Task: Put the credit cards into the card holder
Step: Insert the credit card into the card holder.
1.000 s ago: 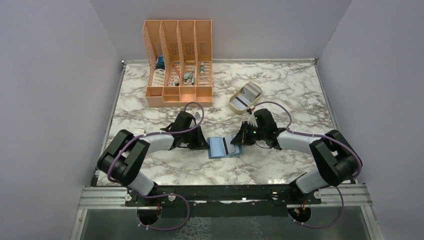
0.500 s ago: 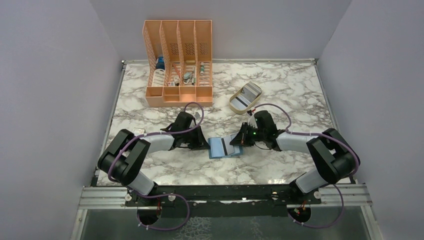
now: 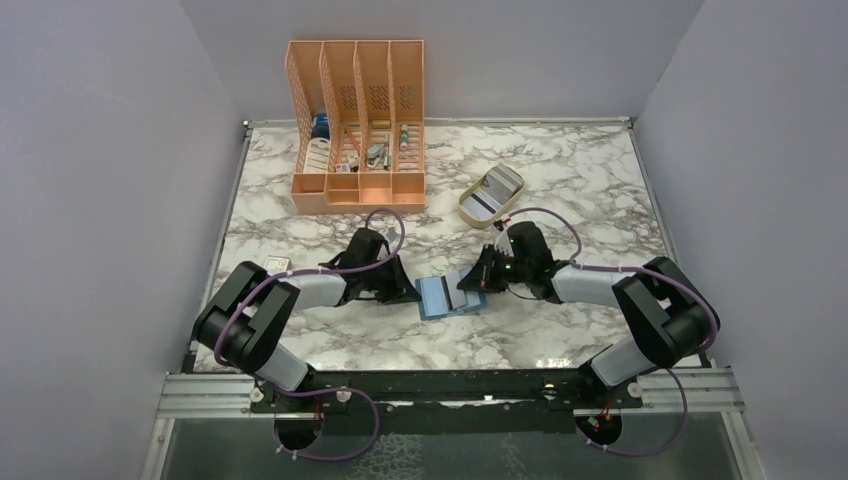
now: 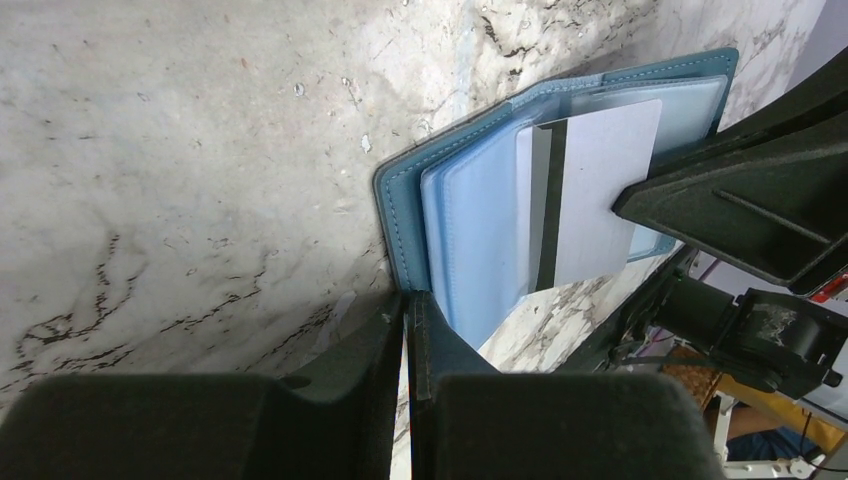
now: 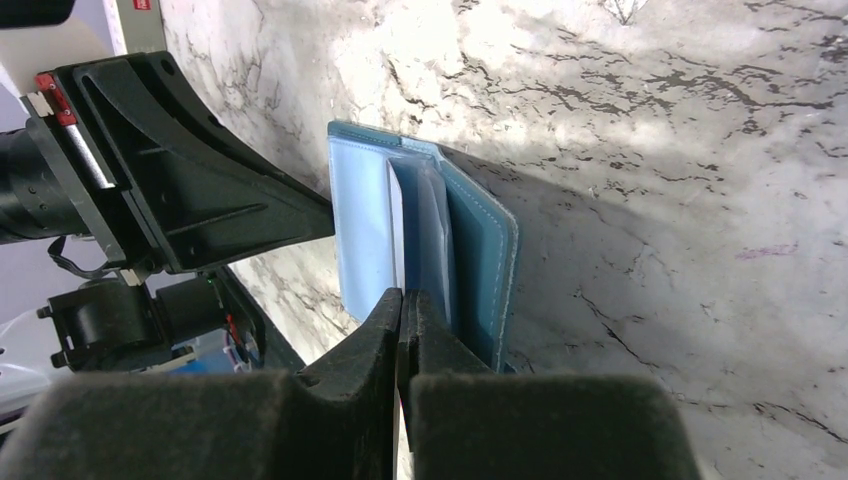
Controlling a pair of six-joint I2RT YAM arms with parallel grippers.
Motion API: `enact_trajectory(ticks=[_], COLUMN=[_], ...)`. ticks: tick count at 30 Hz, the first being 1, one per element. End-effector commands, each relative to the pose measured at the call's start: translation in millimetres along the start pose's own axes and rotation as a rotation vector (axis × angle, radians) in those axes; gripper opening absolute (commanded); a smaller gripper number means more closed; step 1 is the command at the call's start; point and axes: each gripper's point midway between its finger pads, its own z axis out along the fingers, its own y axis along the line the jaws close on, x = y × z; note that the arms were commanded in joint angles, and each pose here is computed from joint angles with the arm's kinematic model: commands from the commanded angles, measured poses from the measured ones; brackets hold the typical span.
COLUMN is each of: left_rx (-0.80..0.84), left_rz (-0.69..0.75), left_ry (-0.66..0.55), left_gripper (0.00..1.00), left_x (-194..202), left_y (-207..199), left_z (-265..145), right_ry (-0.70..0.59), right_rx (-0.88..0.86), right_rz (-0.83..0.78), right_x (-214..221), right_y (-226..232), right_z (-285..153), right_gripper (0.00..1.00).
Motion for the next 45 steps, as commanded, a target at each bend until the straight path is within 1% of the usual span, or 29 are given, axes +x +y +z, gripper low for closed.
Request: enact_trajectory(ticks=[1, 3, 5, 8, 12, 13, 14, 16, 24, 29, 32, 38, 45], left_rx=[-0.004, -0.003, 0.0, 0.002, 0.001, 0.003, 0.003, 0.005, 0.001, 0.009, 0.012, 0.037, 0.057], left_rz=[-0.012, -0.012, -0.011, -0.009, -0.009, -0.008, -0.008, -0.006, -0.005, -0.005, -0.005, -0.009, -0.01], left_ry=[0.034, 0.036, 0.034, 0.031, 0.034, 0.033, 0.032, 0.031, 0.031, 0.032, 0.027, 0.025, 0.02], left_gripper=[0.1, 0.1, 0.1, 0.1, 0.1, 0.1, 0.1, 0.1, 0.1, 0.1, 0.1, 0.11, 0.11], left_x=[13.7, 14.3, 14.2, 14.6, 15.9, 15.7, 15.4, 15.2, 16.6, 16.8, 16.8, 14.6, 11.7], left_y=[5.0, 5.0, 4.2, 3.9, 4.9, 4.5, 4.5, 3.6, 6.0, 4.2, 3.5, -4.6, -12.1], left_z=[-1.4, -1.0, -1.1, -1.9, -2.2, -2.2, -2.2, -2.4, -2.2, -2.3, -3.7, -6.0, -6.6], right_ry=[0.002, 0.012, 0.02, 0.013, -0.001, 0.002, 0.004, 0.008, 0.011, 0.005, 0.01, 0.014, 0.044], right_rx=[-0.003, 0.002, 0.01, 0.054, 0.114, 0.131, 0.147, 0.179, 0.248, 0.241, 0.216, 0.189, 0.17], right_rz=[-0.006, -0.009, -0.017, -0.038, -0.073, -0.077, -0.084, -0.092, -0.12, -0.124, -0.116, -0.104, -0.096], right_x=[5.9, 9.3, 11.3, 6.1, -5.4, -6.5, -7.4, -8.6, -12.7, -13.9, -10.9, -8.1, 0.2], right_y=[1.8, 1.9, 2.3, 0.0, 0.0, -1.5, -2.9, -6.9, -12.8, -8.8, -5.8, -1.9, 0.3], right_z=[2.0, 2.7, 2.5, -0.4, -4.4, -5.2, -6.0, -8.0, -15.1, -17.4, -16.0, -11.6, -5.1], right_gripper=[0.01, 0.03, 0.11, 0.26, 0.4, 0.45, 0.48, 0.51, 0.52, 0.5, 0.48, 0.4, 0.37])
